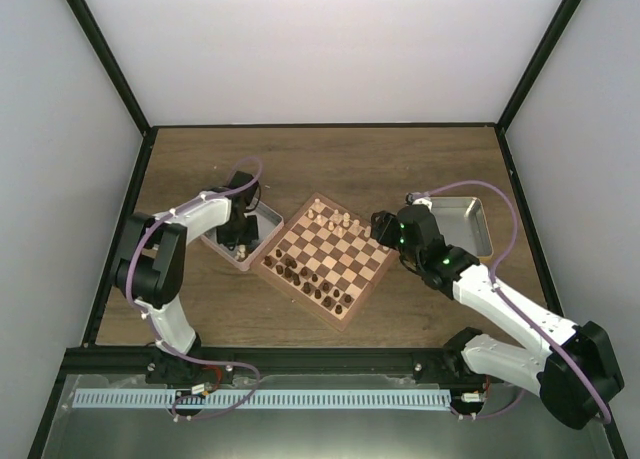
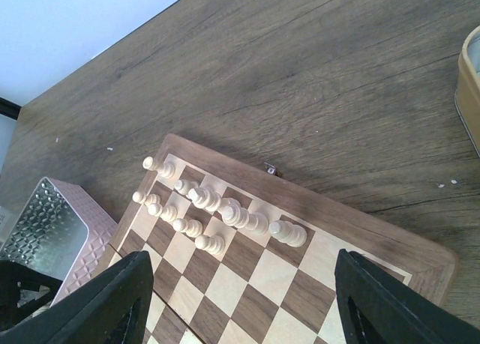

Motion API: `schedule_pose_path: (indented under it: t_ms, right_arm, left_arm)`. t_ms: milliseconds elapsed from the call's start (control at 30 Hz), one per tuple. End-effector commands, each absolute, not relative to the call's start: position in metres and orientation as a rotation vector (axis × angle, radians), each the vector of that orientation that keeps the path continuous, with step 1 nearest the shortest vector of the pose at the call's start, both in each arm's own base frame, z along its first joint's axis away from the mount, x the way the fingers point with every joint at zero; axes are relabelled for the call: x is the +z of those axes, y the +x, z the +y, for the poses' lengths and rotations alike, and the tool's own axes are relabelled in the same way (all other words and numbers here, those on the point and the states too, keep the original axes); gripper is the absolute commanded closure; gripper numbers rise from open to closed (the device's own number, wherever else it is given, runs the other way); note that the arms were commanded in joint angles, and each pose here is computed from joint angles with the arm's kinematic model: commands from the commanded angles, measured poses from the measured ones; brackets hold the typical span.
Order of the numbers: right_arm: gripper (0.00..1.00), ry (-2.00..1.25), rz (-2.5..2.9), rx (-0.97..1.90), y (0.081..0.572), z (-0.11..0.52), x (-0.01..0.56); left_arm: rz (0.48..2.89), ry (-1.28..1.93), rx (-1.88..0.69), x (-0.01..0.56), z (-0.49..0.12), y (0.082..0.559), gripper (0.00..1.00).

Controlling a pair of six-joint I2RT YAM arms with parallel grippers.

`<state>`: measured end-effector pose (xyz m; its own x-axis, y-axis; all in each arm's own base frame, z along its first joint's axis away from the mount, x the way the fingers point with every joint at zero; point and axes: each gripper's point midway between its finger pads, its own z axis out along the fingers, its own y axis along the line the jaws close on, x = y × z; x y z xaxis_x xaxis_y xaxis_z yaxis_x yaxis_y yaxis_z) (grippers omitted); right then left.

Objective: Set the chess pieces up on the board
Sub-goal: Pick up the chess piece from the storage box.

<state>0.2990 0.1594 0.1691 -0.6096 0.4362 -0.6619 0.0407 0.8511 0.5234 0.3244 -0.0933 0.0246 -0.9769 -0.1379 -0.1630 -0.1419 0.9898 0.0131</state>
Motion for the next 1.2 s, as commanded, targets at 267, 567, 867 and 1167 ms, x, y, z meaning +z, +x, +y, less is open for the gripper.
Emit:
schedule_pose_path:
  t_ms: [267,567,867,1167]
  right_arm:
    - [0.32,0.353,2.146,0.590,0.306,0.160,0.178]
    - [0.32,0.204,2.112,0.734,0.306,0.187,0.194]
    - [0.32,-0.067,2.067,1.025,0.296,0.241,0.209]
    - [0.33,-0.146,2.042,1.407,0.297,0.301,0.223]
  left_arm:
    - [2.845,-0.198,0.071,0.046,-0.088,0.349,0.86]
    - [2.657,-0.217,-0.039,0.101,-0.093,0.366,0.82]
    - [2.517,-0.292,-0.337,0.146,-0.118,0.364,0.80]
    - [2.389,-0.210,-0.523,0.178,-0.136,0.362,0.80]
